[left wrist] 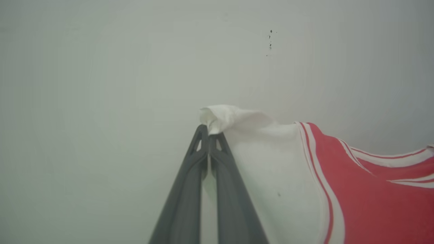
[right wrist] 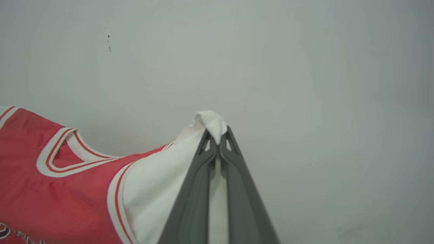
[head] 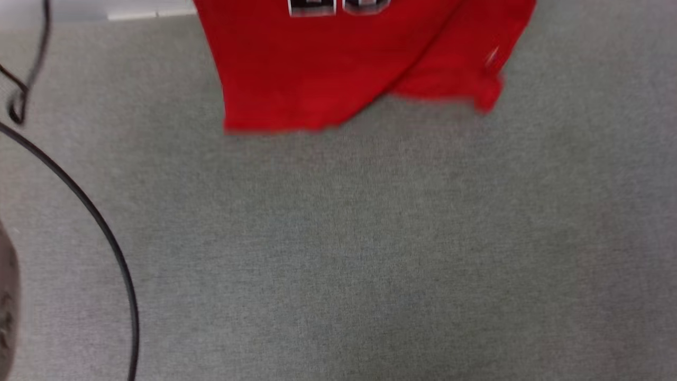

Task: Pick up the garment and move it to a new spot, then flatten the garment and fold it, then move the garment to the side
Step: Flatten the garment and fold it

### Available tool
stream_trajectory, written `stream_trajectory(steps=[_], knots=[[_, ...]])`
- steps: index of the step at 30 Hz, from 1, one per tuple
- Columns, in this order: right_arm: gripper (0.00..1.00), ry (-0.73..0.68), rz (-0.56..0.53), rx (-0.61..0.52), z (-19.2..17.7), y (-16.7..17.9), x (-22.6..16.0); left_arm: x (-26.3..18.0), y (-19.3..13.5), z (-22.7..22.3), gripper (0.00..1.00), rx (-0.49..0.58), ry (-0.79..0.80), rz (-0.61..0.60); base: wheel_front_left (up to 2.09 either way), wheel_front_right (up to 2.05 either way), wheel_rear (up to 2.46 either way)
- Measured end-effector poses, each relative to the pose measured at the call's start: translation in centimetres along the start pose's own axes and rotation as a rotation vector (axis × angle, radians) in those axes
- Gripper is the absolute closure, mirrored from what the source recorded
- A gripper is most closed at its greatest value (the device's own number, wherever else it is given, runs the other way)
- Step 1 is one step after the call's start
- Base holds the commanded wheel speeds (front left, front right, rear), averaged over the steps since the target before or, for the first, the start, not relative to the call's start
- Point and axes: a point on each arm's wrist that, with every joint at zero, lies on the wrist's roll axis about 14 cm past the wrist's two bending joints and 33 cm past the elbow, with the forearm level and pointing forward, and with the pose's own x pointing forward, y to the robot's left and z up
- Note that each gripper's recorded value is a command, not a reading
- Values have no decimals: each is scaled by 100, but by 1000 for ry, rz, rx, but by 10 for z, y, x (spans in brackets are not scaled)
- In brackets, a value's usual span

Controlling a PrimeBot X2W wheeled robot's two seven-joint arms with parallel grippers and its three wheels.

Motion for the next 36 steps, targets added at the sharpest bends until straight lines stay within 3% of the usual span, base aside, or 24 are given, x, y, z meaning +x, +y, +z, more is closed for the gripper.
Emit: stream_trajectory(steps=[5,9,19,28,36], knots=[[100,-88,9,-36,12,0,30,31,2,7,100,24,-91,-9,0,0,0],[100,-89,18,-37,-3,1,48,45,3,-11,100,20,-87,-12,0,0,0],[100,92,80,0,-107,27,60,35,11,-120,100,-37,114,1,0,0,0],[100,308,117,88,-202,49,0,-33,18,-193,100,-106,296,37,0,0,0],[100,459,125,184,-246,62,-92,-131,27,-219,100,-173,399,93,0,0,0]])
